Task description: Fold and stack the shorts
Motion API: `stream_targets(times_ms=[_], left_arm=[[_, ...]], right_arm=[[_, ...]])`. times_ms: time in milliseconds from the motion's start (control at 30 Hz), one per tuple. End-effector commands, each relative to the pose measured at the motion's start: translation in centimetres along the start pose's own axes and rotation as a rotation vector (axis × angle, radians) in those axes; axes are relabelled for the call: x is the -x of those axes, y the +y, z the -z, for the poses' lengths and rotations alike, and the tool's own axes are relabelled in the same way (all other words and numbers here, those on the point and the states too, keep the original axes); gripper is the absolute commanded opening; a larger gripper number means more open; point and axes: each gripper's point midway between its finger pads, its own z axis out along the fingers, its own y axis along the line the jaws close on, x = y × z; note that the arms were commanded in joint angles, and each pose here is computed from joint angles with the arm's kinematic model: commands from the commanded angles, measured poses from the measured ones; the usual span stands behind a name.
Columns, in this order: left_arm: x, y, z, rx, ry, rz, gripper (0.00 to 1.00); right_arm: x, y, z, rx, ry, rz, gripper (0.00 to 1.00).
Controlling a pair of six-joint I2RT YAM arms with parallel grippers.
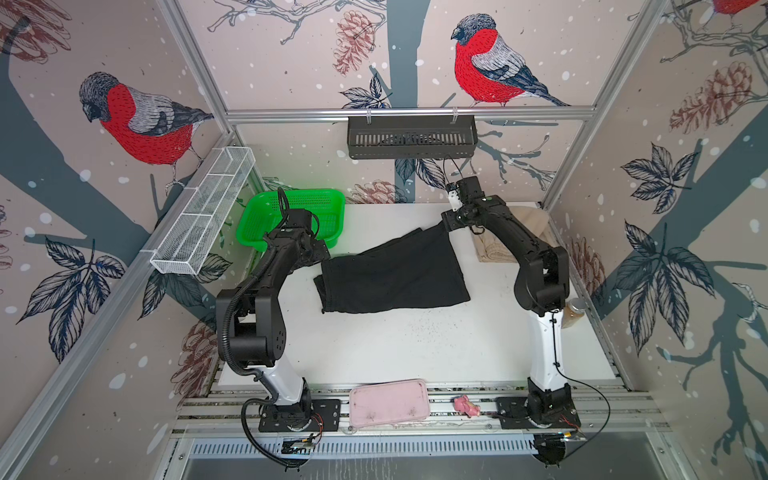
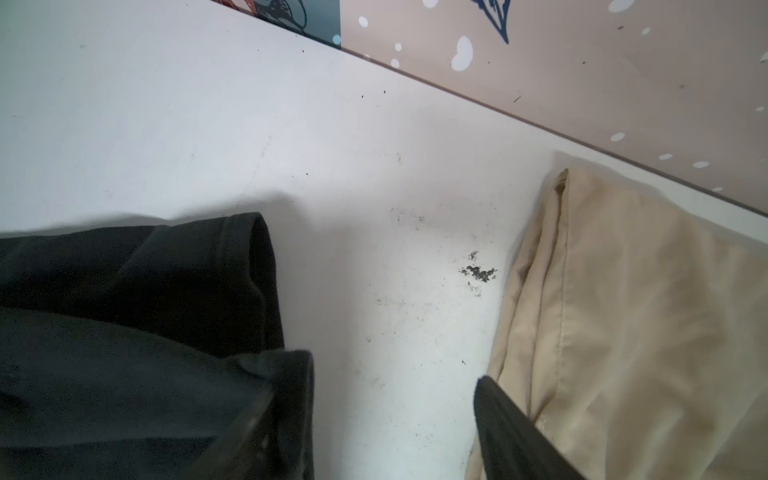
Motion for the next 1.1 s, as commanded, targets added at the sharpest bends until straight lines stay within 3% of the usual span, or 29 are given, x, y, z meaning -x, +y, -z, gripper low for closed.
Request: stream_targets(times_ms=[0, 100, 233, 333, 533, 633, 733, 900, 1067], left_arm=[[0.8, 0.3, 2.1, -0.004, -0.034, 0.008, 0.97], [1.0, -0.2, 3.4, -0.049, -0.046, 0.007, 0.97], [-0.4, -4.4, 4.8, -0.305, -0.042, -0.051, 0.96], [-1.7, -5.8, 5.3, -0.427, -0.049, -0.066, 0.95], [-2.7, -2.6, 2.9, -0.277, -0.092, -0.035, 0.97], [-2.0, -3.5, 2.4, -0.332, -0.146, -0.077, 0.97], [-1.9, -4.4, 1.4, -0.372, -0.164, -0.117, 0.97], [-3.3, -5.0, -0.7, -0.41, -0.138, -0.204, 0.97], [-3.8, -5.6, -2.1, -0.441, -0.12, -0.198, 0.97]], right_arm=[[0.8, 0.0, 1.7, 0.023, -0.069, -0.061, 0.78], [0.1, -0.2, 2.5, 0.014, -0.071, -0.102, 0.84], [0.8, -0.2, 3.3, 0.03, -0.107, -0.151, 0.85], [1.8, 0.7, 3.3, 0.083, -0.133, -0.154, 0.9], [3.9, 2.6, 3.1, 0.214, -0.189, -0.188, 0.96], [4.1, 3.2, 3.3, 0.262, -0.186, -0.177, 0.96], [1.5, 2.3, 2.7, 0.224, -0.119, -0.18, 0.95], [-3.8, 2.9, 1.5, 0.271, -0.039, -0.143, 0.92], [-6.3, 2.5, -1.2, 0.233, 0.023, -0.104, 0.92]])
